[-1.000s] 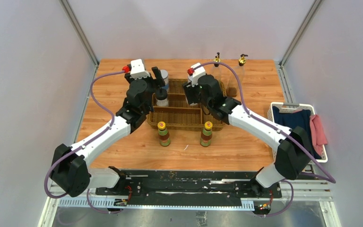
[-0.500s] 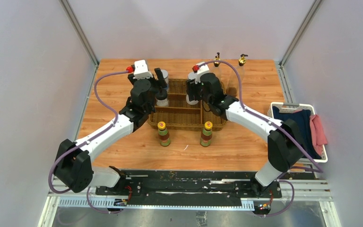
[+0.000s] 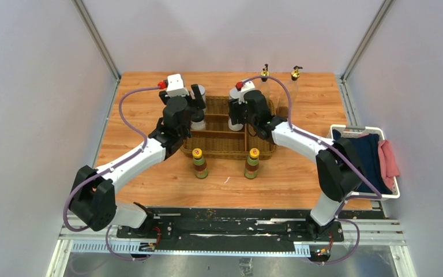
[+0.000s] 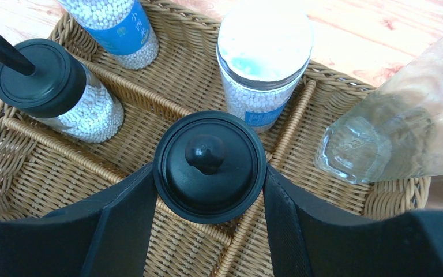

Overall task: Organize the condiment bottles
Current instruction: Place the bottle in the storage box.

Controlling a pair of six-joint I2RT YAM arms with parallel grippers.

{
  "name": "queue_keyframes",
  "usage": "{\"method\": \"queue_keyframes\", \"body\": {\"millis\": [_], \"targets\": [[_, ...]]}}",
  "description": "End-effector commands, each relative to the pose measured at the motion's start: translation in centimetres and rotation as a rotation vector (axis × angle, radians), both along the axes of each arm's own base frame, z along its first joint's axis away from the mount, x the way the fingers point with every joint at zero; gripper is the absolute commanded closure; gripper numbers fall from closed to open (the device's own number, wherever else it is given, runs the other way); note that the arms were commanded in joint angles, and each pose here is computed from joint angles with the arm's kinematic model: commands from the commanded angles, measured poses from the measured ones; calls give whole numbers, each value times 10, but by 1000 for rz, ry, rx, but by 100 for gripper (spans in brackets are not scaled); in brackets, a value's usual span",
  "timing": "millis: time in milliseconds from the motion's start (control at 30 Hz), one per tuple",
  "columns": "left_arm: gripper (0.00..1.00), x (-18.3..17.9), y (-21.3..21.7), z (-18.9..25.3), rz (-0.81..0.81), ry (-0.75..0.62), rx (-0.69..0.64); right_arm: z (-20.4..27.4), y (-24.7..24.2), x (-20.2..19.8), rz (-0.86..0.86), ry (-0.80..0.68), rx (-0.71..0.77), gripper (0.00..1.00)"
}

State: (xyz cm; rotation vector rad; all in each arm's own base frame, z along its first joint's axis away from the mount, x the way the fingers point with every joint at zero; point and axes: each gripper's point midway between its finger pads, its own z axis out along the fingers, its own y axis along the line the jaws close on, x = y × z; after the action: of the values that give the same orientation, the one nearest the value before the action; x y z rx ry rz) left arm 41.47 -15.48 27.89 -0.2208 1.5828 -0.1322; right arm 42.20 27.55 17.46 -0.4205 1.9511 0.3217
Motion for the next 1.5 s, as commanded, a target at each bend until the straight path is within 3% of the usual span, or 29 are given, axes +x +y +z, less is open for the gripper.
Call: {"method": "queue_keyframes", "body": {"millis": [0,567,700,833,1000,1467], "targets": [[17,2,-6,3,-5,-13,-22,5,5,10,0,-27,55,100],[17,-1,-4,-8,-2,-6,-28,-46,4,8,13,34,-12,99],[17,-3,-2,-8,0,-7,-37,-47,4,3,13,40,-17,67],[15,-5,-1,-5,3,-13,-45,-34,6,1,25,22,-25,45],[12,-9,3,-2,10,-19,-50,-10,12,-2,45,-11,-32,31],[9,-22,8,11,-7,-26,-60,45,20,-8,92,-96,-32,25]]}}
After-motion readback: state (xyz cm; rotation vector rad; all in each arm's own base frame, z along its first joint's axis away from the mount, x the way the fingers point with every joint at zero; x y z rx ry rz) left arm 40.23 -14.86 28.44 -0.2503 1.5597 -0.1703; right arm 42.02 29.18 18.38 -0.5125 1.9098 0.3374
